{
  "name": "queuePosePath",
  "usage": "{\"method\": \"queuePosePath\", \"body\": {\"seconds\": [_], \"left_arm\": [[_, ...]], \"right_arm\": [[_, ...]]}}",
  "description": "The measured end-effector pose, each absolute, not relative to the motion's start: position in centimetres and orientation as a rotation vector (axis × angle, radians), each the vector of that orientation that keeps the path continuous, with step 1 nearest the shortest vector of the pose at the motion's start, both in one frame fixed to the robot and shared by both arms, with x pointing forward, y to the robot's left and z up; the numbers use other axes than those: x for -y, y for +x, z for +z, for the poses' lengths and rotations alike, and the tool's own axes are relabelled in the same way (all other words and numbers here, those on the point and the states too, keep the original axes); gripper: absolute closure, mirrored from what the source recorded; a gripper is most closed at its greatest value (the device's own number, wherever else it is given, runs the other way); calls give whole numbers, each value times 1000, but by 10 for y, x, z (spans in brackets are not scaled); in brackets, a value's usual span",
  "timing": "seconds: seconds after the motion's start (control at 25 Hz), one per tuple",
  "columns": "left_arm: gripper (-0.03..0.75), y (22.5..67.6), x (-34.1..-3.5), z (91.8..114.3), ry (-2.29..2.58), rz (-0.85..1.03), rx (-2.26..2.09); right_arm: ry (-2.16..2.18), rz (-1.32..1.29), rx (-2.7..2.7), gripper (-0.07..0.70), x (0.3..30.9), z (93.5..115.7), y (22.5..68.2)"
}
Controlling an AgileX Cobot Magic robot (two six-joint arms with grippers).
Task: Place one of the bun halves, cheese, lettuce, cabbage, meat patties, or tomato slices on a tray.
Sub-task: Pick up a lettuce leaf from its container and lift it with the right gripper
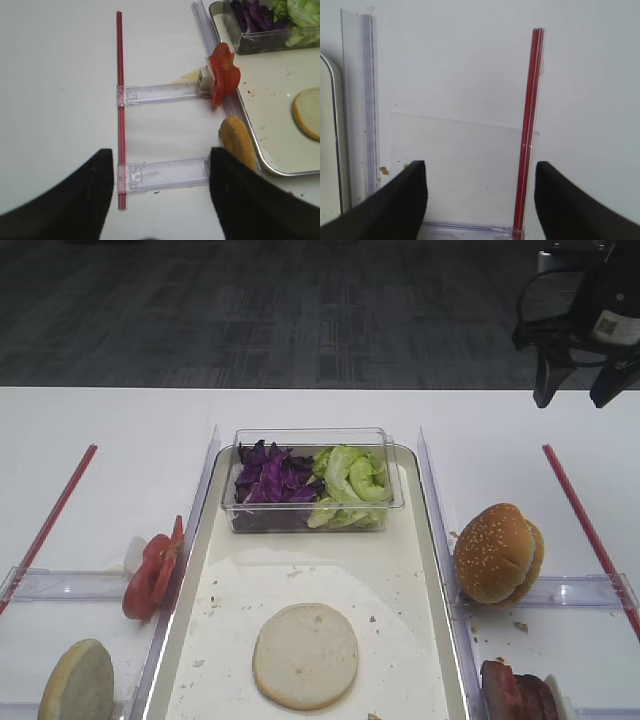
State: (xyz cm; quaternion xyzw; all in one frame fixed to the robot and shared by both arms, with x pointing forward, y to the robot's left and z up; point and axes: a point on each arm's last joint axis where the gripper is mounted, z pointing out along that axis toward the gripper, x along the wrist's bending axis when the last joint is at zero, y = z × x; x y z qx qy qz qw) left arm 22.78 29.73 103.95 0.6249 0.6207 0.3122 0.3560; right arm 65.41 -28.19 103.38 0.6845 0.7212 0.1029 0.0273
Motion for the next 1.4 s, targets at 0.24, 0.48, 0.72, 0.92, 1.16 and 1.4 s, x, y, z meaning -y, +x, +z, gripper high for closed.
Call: {"method": "queuePosePath", "body": {"seconds": [0.24,0.48,0.72,0.92,1.16,1.4], "left_arm": [[288,228,-297,1039,1614,806,-1603],[288,228,-297,1039,1614,807,-1603],[288,228,-297,1039,1614,807,-1603],[288,228,-297,1039,1614,807,-1603],[288,228,-297,1039,1614,807,-1603],[288,228,-297,1039,1614,807,-1603]], "right_arm": [[2116,313,-2230,163,282,1032,656],[2126,356,-2252,163,268,1033,656],[2053,364,-2347,163,224,1032,650],[1986,367,-2427,163,183,1024,653],[1867,400,-2518,163,132,1021,652],[1782,416,-2590,163,94,1015,647]]}}
